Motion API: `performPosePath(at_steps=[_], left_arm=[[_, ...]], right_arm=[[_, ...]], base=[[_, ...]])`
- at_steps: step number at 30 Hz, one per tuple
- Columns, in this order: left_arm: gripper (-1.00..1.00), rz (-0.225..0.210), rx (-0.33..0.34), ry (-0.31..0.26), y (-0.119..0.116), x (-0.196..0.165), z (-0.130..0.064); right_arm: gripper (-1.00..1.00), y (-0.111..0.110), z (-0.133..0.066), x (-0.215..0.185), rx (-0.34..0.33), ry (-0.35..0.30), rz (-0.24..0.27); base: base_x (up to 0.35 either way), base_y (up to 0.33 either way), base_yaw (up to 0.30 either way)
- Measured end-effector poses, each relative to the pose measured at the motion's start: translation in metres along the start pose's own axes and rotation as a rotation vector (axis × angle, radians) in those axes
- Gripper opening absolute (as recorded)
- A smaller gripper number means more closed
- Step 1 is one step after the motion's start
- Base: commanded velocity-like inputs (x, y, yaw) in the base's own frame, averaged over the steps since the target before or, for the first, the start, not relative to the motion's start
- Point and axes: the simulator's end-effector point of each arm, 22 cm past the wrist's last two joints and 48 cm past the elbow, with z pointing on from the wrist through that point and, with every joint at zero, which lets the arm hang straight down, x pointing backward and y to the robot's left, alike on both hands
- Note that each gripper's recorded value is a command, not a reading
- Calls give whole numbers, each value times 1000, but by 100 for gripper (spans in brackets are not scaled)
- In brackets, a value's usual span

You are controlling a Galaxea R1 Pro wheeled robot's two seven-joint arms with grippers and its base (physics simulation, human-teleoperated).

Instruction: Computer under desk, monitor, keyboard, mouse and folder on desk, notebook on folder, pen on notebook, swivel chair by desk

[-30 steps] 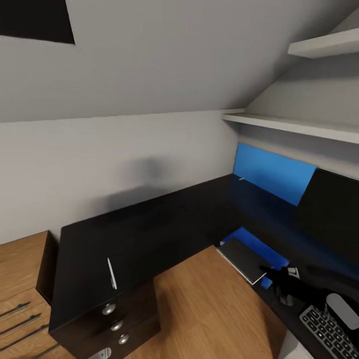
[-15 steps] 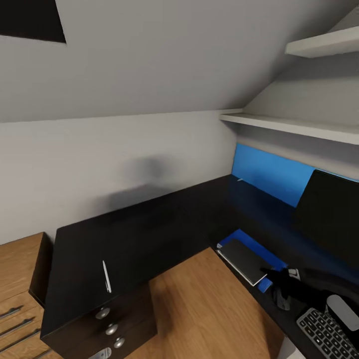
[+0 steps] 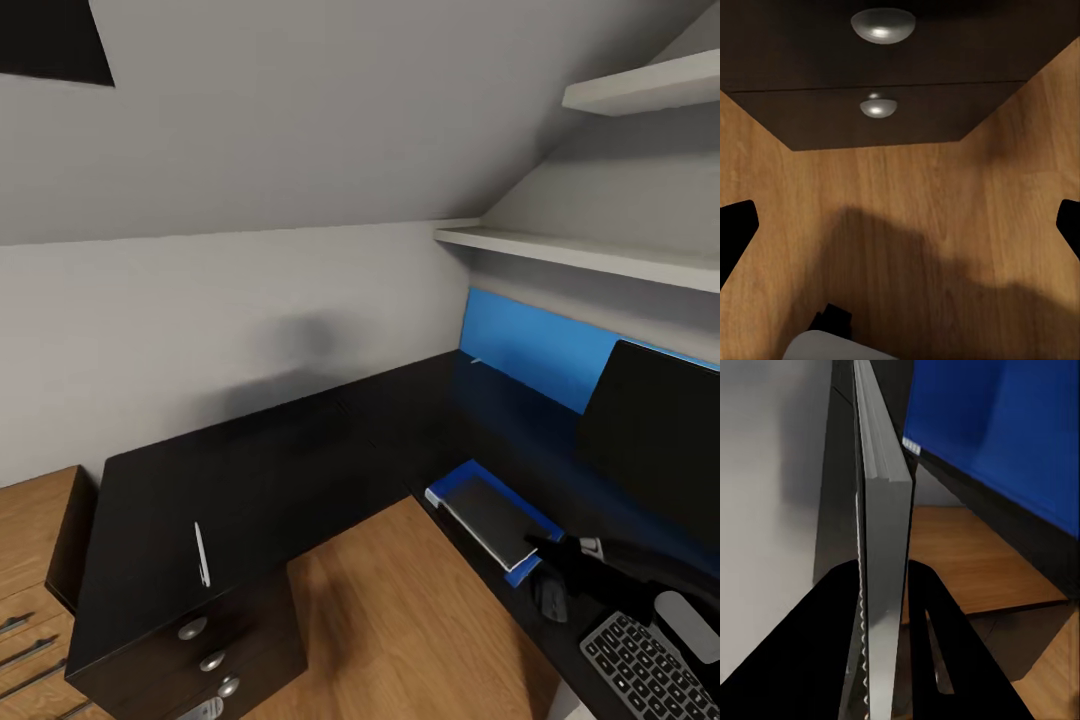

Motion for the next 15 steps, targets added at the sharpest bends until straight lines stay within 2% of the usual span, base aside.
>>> performPosePath(at_steps=[4,15], left_arm=[[100,0,0,0,0,0,0],[100,2,3,0,-1,0,0]], right_arm=[[-100,-13,0,-2,61,-7,-4],[-100,-25,-1,-4,116,-19,-9]], base=[[0,-1,0],[0,0,0]])
